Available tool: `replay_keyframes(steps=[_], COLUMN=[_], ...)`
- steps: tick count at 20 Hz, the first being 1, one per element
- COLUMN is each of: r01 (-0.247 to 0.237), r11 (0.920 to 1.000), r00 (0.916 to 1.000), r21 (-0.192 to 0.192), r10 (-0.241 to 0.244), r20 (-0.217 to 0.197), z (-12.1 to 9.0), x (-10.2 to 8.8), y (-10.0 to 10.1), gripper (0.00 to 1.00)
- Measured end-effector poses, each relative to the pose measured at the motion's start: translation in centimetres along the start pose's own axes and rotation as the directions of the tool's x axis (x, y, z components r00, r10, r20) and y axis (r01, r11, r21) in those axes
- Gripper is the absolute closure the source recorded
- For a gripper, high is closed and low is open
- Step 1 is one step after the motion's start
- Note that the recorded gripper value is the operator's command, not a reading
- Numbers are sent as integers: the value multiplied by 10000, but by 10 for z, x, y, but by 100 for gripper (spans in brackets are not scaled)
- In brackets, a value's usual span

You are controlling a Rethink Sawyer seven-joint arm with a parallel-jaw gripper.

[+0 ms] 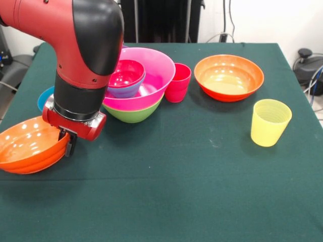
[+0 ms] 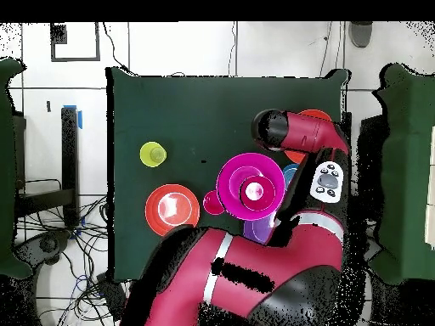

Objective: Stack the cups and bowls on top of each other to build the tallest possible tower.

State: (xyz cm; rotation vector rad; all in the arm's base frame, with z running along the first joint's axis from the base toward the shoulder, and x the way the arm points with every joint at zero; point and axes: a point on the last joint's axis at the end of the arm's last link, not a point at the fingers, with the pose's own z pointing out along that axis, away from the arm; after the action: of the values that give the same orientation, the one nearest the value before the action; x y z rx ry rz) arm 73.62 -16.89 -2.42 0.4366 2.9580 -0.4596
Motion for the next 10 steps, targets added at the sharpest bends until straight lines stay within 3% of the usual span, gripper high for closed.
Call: replay_keyframes(steps=[10], r01=[-69], r11=[9999], r00=[10000], r21=[-88], r10=[69], r20=[-24], z=[-11], x=[-1], y=[-1], gripper=[100])
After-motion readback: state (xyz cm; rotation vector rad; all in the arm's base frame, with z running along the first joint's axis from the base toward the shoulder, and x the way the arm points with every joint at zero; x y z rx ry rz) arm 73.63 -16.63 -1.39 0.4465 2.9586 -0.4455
